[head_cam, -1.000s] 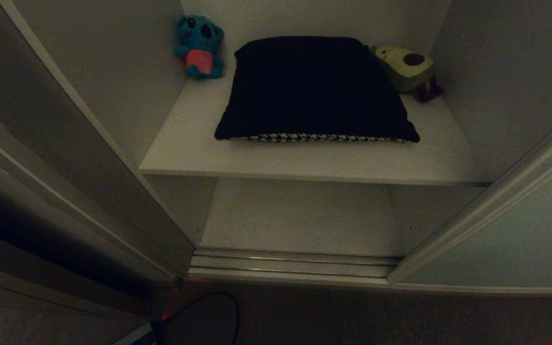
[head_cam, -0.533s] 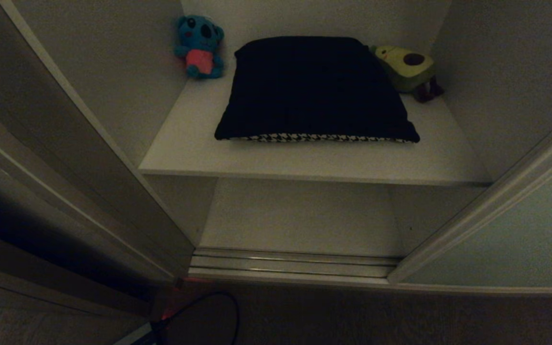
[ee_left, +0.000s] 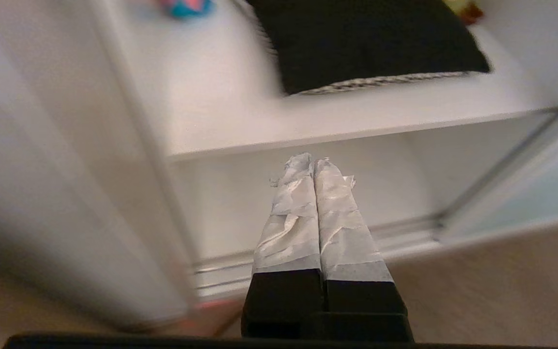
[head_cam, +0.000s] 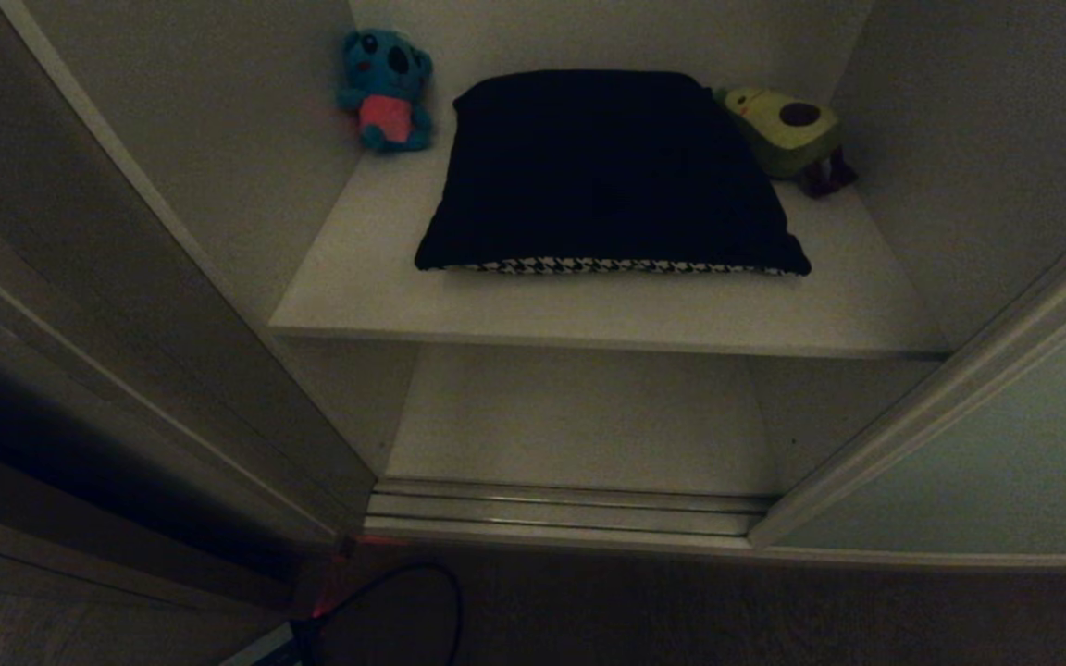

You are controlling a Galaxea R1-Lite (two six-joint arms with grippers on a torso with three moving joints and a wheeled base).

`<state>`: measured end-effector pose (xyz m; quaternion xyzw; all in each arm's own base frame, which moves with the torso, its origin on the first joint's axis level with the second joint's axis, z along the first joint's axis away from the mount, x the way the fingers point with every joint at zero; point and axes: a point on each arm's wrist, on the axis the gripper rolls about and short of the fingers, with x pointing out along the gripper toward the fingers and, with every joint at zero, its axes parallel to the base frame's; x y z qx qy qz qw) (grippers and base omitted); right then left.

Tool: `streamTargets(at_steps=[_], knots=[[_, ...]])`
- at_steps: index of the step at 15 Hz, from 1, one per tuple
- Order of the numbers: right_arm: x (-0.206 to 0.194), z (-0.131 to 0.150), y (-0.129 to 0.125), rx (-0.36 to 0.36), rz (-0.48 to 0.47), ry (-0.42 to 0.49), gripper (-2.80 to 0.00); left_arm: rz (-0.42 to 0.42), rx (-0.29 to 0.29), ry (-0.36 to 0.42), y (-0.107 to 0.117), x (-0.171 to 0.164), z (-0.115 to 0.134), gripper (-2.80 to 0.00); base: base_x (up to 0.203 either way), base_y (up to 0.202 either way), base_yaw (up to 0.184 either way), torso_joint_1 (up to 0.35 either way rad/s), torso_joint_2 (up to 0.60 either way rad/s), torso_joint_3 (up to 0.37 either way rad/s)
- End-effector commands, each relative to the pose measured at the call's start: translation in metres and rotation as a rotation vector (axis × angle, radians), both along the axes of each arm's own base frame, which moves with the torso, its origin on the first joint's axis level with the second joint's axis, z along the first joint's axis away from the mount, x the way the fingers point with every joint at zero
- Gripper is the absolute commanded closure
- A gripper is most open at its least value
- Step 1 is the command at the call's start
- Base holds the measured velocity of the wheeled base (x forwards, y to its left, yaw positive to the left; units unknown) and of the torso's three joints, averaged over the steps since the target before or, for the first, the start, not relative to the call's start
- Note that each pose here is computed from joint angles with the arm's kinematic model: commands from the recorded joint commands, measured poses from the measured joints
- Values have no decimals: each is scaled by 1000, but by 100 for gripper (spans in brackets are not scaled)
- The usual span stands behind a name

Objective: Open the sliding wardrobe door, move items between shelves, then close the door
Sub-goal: Place the pillow on the lower shelf

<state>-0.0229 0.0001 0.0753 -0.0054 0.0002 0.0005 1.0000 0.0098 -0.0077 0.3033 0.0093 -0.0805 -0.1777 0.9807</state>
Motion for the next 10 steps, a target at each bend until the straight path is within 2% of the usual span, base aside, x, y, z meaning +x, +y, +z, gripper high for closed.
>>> streamTargets(at_steps=[1, 4, 7, 10], knots=[[0, -1, 0, 0, 0, 4, 0, -49, -14, 168, -2, 77, 15, 0, 0, 0, 0, 0, 0, 0], [0, -1, 0, 0, 0, 4, 0, -144, -80, 247, -10, 151, 29, 0, 0, 0, 0, 0, 0, 0], [0, -1, 0, 0, 0, 4, 0, -227, -107, 303, -30, 211, 31, 0, 0, 0, 0, 0, 0, 0], [0, -1, 0, 0, 0, 4, 0, -212, -151, 374, -48, 266, 22, 0, 0, 0, 0, 0, 0, 0]])
